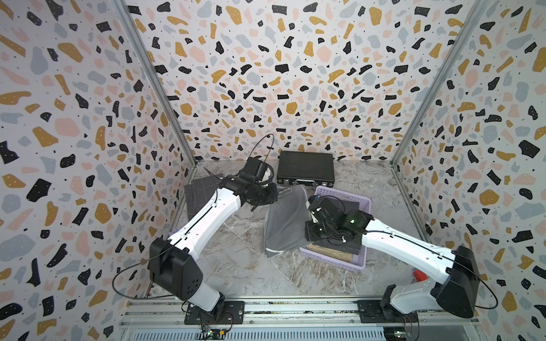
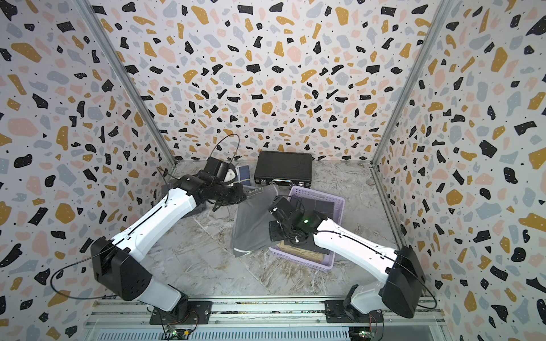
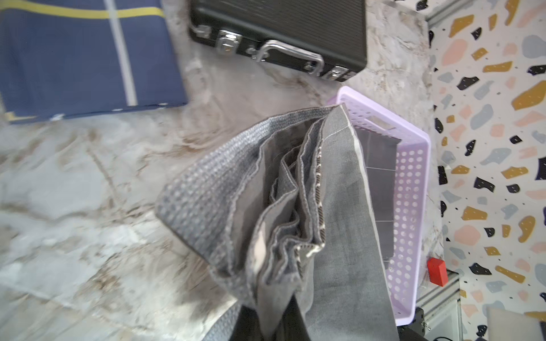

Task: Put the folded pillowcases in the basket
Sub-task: Place the pillowcase in the basket.

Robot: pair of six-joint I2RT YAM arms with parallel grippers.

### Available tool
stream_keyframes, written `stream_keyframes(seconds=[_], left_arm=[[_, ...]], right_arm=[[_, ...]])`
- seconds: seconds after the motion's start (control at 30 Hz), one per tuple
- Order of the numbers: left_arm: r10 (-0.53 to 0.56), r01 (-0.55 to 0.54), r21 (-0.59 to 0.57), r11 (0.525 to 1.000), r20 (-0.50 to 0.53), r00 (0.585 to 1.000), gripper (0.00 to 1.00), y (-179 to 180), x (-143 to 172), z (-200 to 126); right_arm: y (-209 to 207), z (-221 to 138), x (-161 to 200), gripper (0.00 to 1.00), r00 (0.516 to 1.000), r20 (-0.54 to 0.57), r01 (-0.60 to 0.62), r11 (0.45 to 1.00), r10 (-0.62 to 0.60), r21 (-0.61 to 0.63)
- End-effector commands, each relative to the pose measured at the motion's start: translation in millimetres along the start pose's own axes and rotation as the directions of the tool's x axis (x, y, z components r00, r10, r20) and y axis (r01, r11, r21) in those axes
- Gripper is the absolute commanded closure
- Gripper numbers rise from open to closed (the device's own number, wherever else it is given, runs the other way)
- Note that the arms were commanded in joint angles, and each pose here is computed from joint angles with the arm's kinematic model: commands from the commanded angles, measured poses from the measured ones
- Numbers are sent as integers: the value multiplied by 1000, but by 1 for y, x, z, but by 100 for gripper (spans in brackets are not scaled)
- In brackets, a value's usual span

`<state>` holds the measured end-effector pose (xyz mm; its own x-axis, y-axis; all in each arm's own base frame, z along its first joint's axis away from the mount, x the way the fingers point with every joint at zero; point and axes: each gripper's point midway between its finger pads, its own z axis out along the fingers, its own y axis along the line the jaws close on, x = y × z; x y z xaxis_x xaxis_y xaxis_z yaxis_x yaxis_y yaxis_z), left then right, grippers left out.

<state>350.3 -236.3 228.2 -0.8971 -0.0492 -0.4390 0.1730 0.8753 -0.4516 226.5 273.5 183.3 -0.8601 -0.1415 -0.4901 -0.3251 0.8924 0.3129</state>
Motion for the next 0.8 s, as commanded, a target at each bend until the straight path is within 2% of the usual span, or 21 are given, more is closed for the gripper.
stream_keyframes(seconds=[0.0,0.13,0.3,0.43,0.77], left_arm=[[58,-58,85,995,0,998,100,-44,-12,18],[148,-143,188,972,-12,989,100,-98,-18,45],[232,-225,245,943,0,973,100,-150,-21,76],[221,-208,258,944,-24,975,100,-162,-19,101],[196,-171,234,957,-91,976,100,-156,-8,151]], right_arm=[[-34,-20,7,100,1000,-2,-25,997,26,76],[-59,-32,10,100,999,11,-53,991,52,124],[-100,-40,17,100,992,22,-122,973,120,194],[-123,-41,27,100,985,15,-172,962,172,211],[-159,-34,44,100,961,-22,-264,939,275,219]])
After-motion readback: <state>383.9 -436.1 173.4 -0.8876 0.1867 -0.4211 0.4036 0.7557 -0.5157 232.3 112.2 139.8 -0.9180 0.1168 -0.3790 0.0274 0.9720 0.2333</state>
